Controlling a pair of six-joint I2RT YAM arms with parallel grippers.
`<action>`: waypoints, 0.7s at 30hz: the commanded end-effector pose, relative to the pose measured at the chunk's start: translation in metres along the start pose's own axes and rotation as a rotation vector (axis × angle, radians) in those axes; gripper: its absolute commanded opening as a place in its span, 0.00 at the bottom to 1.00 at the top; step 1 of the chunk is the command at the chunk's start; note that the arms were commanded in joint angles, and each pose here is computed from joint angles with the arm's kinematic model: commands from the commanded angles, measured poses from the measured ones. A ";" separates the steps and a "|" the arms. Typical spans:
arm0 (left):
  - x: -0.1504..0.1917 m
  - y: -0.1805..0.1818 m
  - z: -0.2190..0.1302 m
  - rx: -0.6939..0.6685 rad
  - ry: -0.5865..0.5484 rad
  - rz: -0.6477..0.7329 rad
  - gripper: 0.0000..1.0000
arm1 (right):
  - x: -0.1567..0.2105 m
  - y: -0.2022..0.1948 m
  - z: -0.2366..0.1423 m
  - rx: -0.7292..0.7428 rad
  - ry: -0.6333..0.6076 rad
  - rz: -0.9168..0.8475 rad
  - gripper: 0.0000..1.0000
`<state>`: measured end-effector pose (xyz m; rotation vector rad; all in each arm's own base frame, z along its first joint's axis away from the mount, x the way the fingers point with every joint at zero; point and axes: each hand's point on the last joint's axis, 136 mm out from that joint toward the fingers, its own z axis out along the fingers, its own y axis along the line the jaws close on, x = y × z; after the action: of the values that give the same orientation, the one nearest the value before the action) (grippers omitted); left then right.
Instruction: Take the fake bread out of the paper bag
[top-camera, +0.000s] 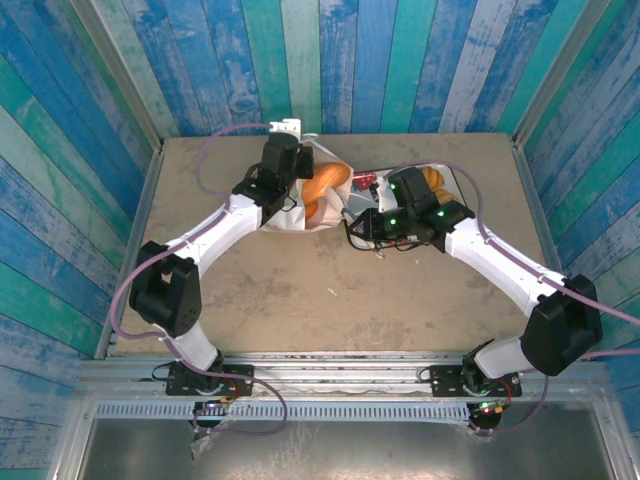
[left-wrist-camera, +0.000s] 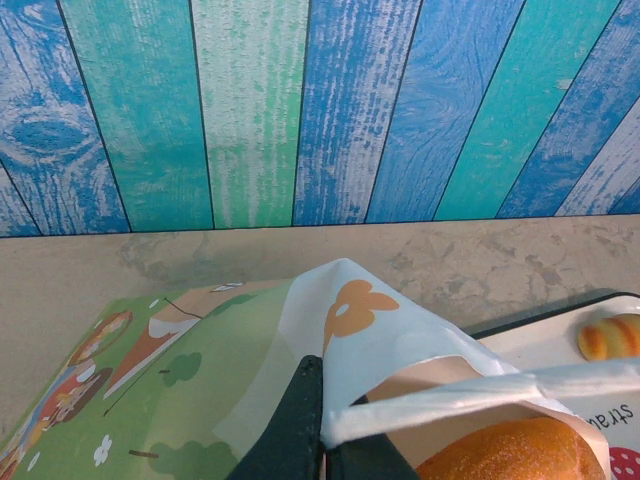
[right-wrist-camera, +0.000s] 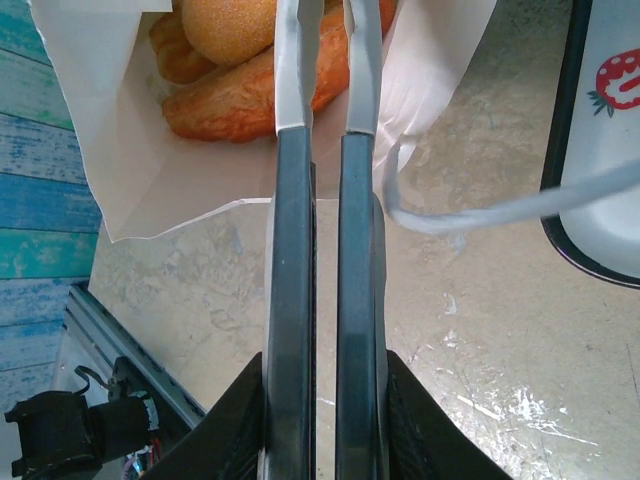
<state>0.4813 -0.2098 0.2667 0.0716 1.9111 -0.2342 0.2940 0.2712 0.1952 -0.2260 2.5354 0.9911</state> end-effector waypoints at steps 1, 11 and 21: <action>0.000 0.006 0.004 -0.031 -0.017 -0.007 0.01 | -0.013 0.016 -0.013 -0.030 -0.082 -0.052 0.01; -0.005 0.004 0.011 -0.036 -0.031 -0.059 0.02 | 0.004 0.033 -0.027 0.034 -0.092 -0.148 0.01; -0.004 0.009 0.003 -0.047 -0.037 -0.055 0.02 | -0.007 0.018 -0.064 0.151 -0.220 -0.135 0.00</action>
<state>0.4829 -0.2057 0.2680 0.0169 1.9051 -0.2370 0.2669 0.2508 0.2279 -0.2631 2.4401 0.7676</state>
